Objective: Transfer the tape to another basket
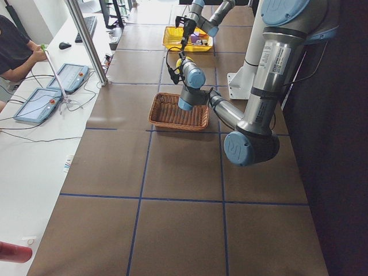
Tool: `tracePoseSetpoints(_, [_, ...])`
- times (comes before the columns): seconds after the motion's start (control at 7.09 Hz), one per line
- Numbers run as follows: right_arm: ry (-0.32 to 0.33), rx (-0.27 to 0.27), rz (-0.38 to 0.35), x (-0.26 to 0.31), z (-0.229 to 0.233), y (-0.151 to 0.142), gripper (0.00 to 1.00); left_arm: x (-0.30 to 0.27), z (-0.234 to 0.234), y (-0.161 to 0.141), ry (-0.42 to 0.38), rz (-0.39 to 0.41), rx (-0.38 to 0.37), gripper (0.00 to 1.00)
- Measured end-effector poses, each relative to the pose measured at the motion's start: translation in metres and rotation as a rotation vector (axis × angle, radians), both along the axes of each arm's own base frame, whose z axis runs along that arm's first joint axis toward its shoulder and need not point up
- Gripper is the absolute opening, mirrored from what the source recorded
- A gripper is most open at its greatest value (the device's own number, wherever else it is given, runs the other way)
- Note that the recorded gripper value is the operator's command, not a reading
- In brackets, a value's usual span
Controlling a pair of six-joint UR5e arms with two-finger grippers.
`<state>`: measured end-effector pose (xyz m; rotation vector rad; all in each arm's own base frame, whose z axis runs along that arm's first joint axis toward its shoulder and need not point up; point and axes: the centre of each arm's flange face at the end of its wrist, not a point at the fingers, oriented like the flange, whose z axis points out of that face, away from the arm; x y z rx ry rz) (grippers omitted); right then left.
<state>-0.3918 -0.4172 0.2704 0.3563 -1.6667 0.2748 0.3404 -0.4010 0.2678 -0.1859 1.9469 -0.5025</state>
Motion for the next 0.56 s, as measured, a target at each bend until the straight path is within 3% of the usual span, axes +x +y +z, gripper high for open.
tracePoseSetpoints(0.28, [0.257,0.013,0.084,0.023,0.021,-0.049,1.00,0.012,-0.009,-0.011,-0.228,-0.018,0.052,0.00])
tracePoseSetpoints(0.56, [0.566,0.023,0.063,0.045,0.049,-0.089,1.00,0.018,-0.028,-0.019,-0.425,-0.022,0.077,0.00])
